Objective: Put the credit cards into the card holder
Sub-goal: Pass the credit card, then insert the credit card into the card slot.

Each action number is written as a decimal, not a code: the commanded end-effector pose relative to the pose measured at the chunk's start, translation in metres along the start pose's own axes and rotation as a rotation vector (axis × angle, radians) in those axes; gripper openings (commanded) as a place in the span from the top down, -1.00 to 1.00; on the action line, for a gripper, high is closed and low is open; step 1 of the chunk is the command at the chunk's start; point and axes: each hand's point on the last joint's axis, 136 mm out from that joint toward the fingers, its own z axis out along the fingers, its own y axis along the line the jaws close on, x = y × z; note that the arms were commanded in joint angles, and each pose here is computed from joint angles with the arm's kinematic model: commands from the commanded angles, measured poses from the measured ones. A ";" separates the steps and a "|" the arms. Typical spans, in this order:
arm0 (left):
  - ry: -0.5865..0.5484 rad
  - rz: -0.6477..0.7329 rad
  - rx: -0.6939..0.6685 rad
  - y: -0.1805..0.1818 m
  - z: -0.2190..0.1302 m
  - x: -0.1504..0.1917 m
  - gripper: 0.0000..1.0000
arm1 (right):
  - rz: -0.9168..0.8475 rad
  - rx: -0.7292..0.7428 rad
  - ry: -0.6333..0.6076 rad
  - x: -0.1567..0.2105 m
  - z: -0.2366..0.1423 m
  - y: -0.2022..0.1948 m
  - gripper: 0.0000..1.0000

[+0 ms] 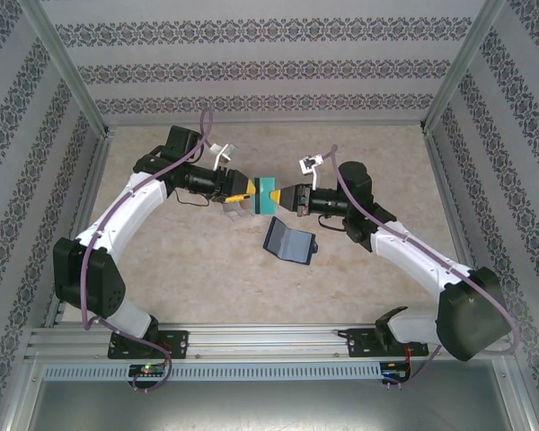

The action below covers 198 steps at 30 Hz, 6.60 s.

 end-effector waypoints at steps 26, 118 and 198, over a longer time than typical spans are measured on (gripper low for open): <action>-0.097 -0.555 -0.148 0.054 0.005 0.000 -0.56 | -1.422 0.769 0.103 0.033 -0.002 -0.026 1.00; -0.691 -0.539 0.000 0.032 0.029 -0.048 1.00 | 1.055 0.138 -0.558 0.005 0.021 -0.029 -0.05; 0.184 -0.194 -0.633 0.166 0.115 0.062 -0.06 | 0.587 0.443 0.037 0.142 -0.052 -0.186 1.00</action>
